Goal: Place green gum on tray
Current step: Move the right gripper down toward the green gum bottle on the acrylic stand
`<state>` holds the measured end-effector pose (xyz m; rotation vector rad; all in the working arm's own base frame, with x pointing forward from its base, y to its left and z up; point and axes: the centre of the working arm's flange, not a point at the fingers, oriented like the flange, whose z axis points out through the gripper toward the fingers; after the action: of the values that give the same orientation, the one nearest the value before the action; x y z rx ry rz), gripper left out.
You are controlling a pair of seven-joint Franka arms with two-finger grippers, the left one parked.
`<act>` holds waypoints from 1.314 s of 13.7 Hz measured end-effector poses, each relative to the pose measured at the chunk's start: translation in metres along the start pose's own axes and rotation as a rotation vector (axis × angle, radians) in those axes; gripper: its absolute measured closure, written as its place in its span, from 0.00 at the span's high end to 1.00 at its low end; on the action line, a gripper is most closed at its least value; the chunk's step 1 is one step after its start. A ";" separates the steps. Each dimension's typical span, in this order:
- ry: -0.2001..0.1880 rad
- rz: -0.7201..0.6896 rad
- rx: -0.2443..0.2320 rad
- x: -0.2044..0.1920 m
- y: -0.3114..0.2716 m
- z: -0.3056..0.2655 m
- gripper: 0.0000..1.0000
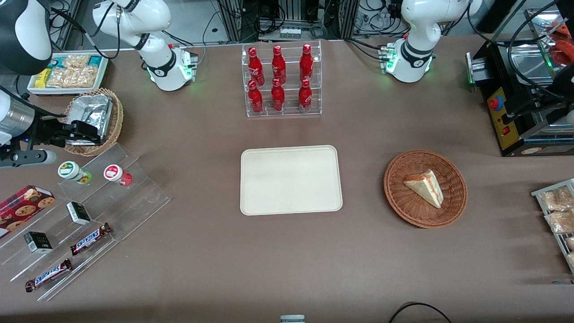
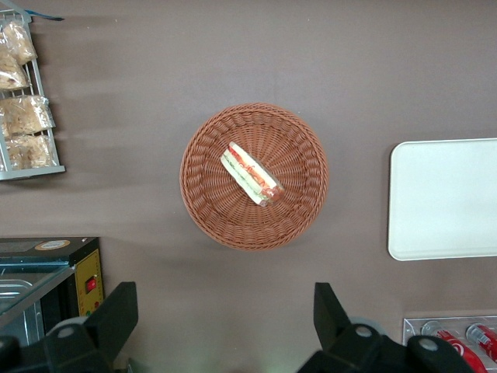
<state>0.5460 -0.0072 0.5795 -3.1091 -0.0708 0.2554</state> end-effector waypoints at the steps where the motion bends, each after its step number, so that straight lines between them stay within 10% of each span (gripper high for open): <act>1: -0.002 0.000 0.000 0.000 0.000 0.000 1.00; 7: 0.000 -0.031 0.000 0.001 0.005 0.002 1.00; 18: 0.105 -0.562 -0.033 0.020 0.124 0.080 1.00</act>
<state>0.5578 -0.1289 0.4945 -2.9633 -0.9275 0.0741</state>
